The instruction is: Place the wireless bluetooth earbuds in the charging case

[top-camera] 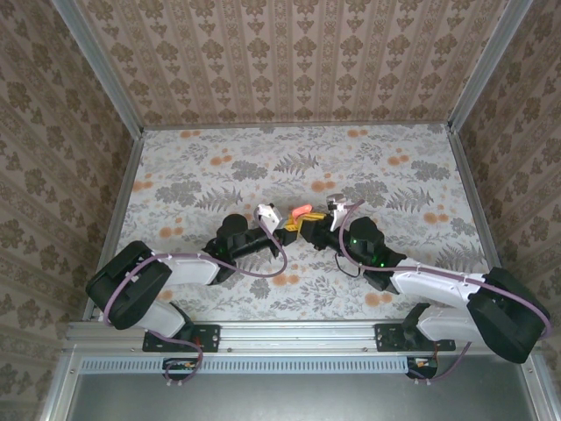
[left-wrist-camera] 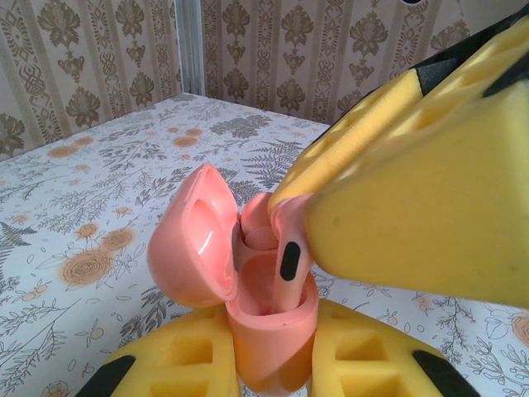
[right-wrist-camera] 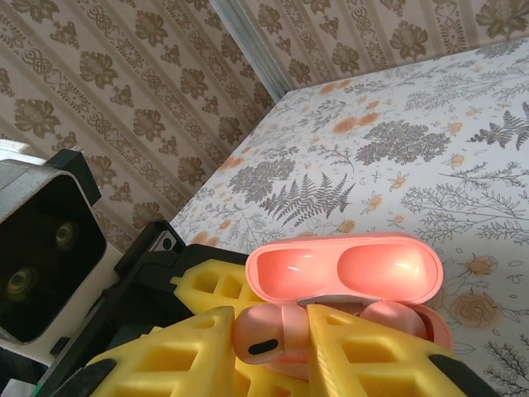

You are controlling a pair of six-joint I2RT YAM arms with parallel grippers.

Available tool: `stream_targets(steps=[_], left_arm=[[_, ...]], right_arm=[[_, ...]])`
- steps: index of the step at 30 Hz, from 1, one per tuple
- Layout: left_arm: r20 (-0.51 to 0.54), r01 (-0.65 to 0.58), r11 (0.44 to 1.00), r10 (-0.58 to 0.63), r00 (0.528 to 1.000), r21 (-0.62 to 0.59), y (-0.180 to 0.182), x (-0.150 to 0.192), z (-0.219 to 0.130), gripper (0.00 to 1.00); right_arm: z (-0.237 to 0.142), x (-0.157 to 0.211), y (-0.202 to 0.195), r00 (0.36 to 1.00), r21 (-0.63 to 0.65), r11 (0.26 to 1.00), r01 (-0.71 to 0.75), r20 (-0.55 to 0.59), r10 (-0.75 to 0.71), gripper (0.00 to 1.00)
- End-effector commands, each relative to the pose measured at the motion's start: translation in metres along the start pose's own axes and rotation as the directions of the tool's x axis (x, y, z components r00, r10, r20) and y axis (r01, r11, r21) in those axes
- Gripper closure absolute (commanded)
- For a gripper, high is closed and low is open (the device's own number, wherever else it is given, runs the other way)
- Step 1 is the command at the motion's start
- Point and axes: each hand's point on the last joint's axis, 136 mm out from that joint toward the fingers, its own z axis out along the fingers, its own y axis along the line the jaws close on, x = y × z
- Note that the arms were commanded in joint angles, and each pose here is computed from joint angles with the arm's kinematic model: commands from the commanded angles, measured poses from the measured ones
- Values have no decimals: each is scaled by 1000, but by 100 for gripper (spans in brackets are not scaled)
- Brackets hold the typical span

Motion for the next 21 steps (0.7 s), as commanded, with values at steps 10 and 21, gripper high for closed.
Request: stream_targets(steps=[10, 21], left_arm=[[112, -32, 998, 26, 993, 53, -9, -36, 3, 85], [100, -21, 999, 18, 995, 32, -5, -30, 3, 85]], right_arm=[[1, 7, -8, 999, 54, 998, 14, -40, -12, 66], [1, 4, -8, 998, 69, 997, 24, -55, -20, 66]])
